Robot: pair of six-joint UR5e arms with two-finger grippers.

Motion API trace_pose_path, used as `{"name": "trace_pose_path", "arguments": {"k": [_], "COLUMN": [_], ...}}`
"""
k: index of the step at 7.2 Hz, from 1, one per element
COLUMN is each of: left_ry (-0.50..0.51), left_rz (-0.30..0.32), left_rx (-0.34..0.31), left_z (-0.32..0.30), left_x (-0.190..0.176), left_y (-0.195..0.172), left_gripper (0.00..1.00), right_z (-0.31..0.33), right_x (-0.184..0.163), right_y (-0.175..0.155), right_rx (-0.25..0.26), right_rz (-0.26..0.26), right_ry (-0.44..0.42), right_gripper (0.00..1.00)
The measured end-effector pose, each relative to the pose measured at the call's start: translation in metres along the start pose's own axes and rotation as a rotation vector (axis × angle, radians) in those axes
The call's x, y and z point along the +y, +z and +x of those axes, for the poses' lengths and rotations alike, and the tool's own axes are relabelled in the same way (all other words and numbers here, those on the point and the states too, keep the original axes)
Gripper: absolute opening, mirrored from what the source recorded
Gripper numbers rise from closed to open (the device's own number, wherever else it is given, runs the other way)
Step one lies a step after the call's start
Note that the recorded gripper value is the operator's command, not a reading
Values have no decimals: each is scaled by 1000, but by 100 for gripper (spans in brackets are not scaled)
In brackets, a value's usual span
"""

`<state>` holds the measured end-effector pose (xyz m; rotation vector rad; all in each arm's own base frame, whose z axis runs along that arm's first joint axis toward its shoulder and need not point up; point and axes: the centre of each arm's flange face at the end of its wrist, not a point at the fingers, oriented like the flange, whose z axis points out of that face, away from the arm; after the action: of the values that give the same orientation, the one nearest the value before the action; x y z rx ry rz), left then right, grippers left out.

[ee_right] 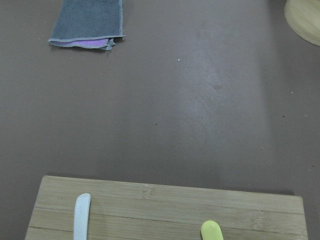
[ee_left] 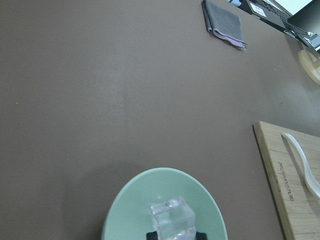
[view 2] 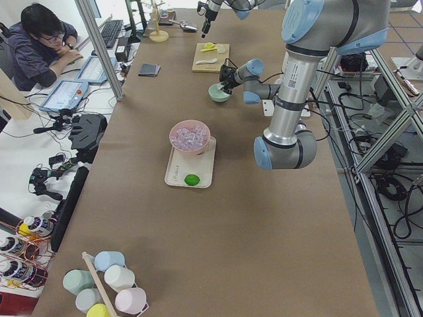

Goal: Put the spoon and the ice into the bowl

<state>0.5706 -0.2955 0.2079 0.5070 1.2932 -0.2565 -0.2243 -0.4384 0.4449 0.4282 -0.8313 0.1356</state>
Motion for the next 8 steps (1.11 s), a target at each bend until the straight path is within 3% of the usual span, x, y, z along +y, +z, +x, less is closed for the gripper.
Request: {"name": "trace_pose_path", "arguments": {"k": [1,3,5,6,7,8], "left_ry": [5,20,62,101,129,143], "left_rz": [0,0,6,18,3,-62], "left_rx": [-6,-20,11,18,-23,-104], "left_z": [1,-4,6,12,7,-11], "left_x": [3,6,-5,-27,-65,-122], "left_y": [5,11,-6,-29,-49,-66], "left_gripper": [97,98,98,98,98,98], "right_z": [-1,-2,-5,-7,-10,-17], "right_x": [1,0,0,1,3,7], "right_y": [0,0,1,2,4,8], "right_rx": [-1,-4,-1,-2,-1,6], "right_rz": [-1,1,9,10,13,21], "right_ry": [-1,-3,-8,-11,-6,-1], "right_gripper": [100,100,100,100,100,100]}}
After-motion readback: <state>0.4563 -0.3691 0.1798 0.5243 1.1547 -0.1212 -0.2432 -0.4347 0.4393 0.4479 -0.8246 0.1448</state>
